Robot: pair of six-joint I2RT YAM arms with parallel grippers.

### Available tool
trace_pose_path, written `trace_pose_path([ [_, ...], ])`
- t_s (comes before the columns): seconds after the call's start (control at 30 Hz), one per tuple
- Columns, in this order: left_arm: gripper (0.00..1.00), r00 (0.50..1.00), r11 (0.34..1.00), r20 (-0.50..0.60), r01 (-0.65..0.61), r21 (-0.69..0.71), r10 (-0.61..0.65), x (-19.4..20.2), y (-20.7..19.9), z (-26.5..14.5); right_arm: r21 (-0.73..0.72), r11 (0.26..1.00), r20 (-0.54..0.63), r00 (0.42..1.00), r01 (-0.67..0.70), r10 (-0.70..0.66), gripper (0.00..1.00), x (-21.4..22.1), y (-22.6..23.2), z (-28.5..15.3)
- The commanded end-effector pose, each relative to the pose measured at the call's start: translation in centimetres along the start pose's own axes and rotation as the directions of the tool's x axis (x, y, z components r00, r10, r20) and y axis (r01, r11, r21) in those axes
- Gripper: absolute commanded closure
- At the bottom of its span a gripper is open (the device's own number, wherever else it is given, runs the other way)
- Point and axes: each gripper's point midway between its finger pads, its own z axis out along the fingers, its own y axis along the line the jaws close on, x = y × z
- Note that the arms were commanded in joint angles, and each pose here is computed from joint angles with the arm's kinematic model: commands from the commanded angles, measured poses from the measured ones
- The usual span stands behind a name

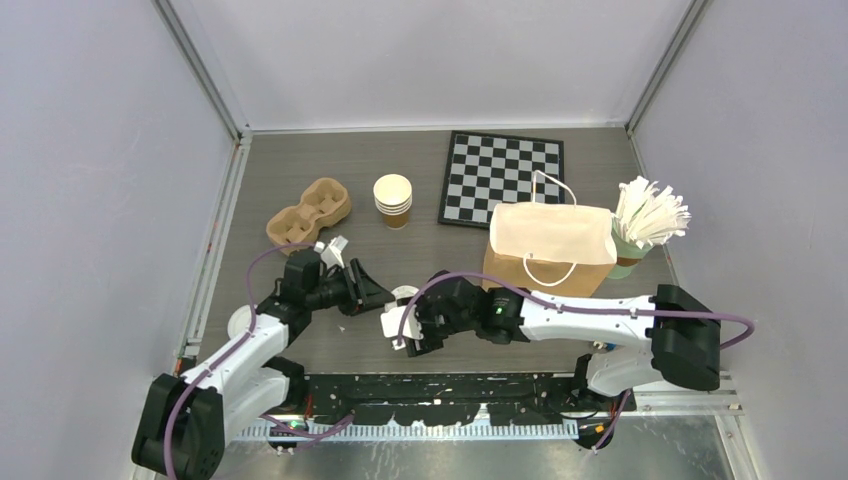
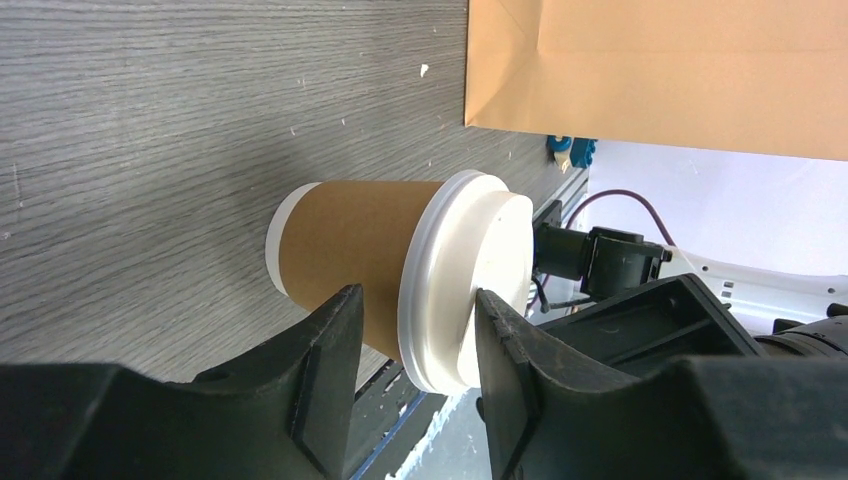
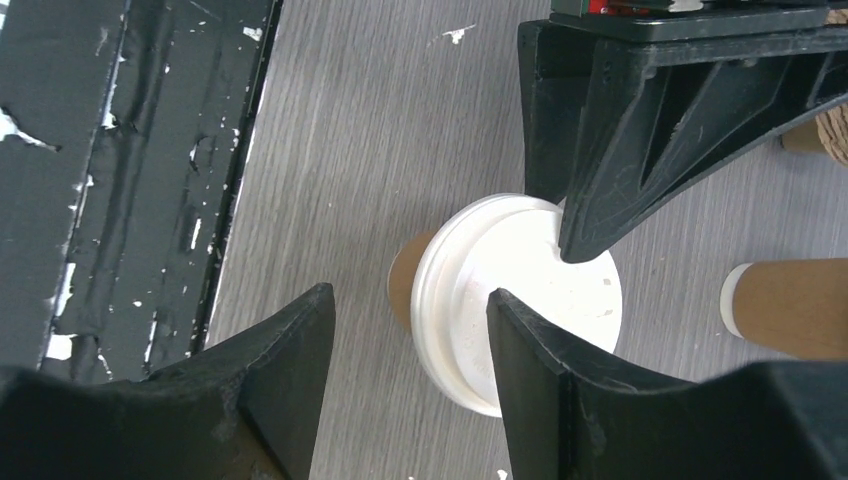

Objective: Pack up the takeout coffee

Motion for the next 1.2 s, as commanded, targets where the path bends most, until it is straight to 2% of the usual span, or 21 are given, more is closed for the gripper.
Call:
trace_pose_path([
  [0.0,0.55,1.0,0.999,-0.007,-0.014,-0.043,0.014,0.5,0.9,-0.2,0.042,0.997,0.042,0.997,0.064,-0.066,0.39,-0.8,-1.0,1.1],
  [0.37,0.59,1.0,0.995,-0.02,-0.003,-0.096,0.001,0.8,2.0,0.1,0.11,0.99,-0.059,0.995,0.092,-0.086,0.45,2.6,1.6,1.7],
  [0.53,0.62,0.999,0.991,-0.031,0.012,-0.135,-0.016,1.1,2.9,0.3,0.114,0.982,-0.182,0.975,0.152,-0.129,0.49,4.8,2.6,2.7],
  [1.17,0.64,0.999,0.977,-0.046,0.012,-0.212,-0.023,1.3,4.0,0.2,0.199,0.951,-0.32,0.933,0.236,-0.165,0.52,9.3,7.9,3.9],
])
